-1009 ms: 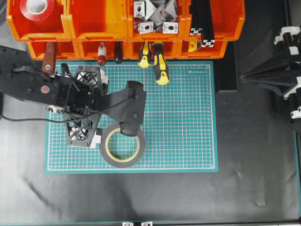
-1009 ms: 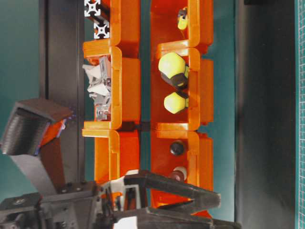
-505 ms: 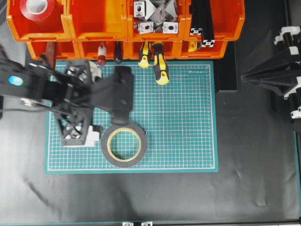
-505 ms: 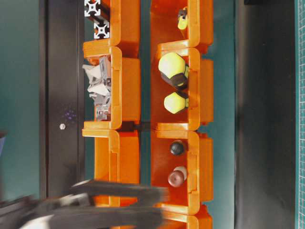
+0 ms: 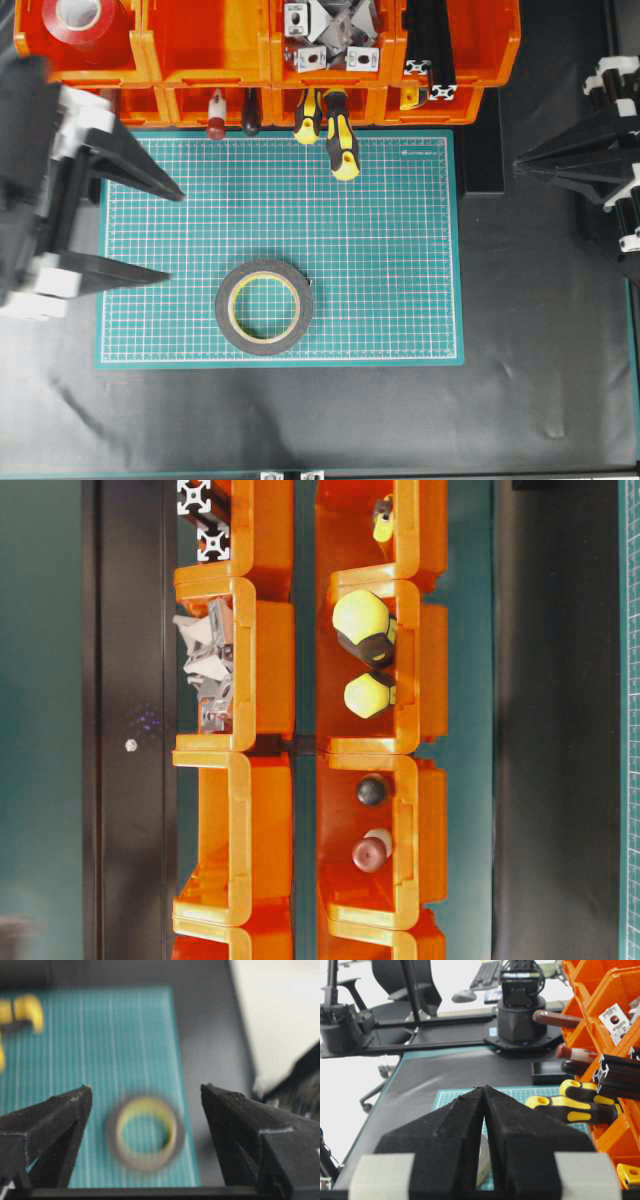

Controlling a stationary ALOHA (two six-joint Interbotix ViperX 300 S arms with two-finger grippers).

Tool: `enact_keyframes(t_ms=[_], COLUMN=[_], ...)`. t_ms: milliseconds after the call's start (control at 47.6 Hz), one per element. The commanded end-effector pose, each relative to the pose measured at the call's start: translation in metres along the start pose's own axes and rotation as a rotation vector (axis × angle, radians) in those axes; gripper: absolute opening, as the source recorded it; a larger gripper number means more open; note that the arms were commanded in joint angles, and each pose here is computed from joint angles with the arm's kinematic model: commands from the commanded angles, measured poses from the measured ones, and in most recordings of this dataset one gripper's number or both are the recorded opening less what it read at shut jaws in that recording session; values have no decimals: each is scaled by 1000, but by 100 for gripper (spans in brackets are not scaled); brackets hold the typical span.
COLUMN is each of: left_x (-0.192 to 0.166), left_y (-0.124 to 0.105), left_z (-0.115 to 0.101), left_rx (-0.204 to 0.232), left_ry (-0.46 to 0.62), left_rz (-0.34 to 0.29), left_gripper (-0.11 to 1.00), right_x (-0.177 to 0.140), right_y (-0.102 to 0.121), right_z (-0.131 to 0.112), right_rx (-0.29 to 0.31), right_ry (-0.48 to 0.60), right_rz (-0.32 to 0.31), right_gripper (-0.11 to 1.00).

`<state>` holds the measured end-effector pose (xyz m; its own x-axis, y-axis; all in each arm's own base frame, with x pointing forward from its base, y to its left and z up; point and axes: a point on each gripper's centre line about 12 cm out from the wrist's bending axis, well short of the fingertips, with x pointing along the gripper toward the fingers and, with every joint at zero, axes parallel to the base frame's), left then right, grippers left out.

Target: Pick foam from container rack with left arm.

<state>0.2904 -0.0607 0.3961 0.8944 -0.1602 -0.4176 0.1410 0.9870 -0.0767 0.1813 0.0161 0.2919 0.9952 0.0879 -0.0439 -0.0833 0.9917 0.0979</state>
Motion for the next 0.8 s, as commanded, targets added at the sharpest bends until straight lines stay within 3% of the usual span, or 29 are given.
enact_keyframes(t_ms=[0,42,147,441,778], left_x=[-29,-34,-48,-89,-100], left_y=[2,2,4,8,9], left_z=[9,4,-8,-28,-41], left_rx=[46,75,103,99,96], left_ry=[-185,-206,-237,-329,-414], left_rz=[-14,-16,-12,-14,-26], left_gripper=[81,80,79,77,77], right_x=[0,0,0,0,0], right_y=[2,2,2,2,2], right_z=[14,14,14,15,14], right_rx=[3,5,5,5,3], right_ry=[-38,-38,-38,-38,-36], right_rz=[5,5,5,5,5], right_gripper=[-1,-1,-1,-1,-1])
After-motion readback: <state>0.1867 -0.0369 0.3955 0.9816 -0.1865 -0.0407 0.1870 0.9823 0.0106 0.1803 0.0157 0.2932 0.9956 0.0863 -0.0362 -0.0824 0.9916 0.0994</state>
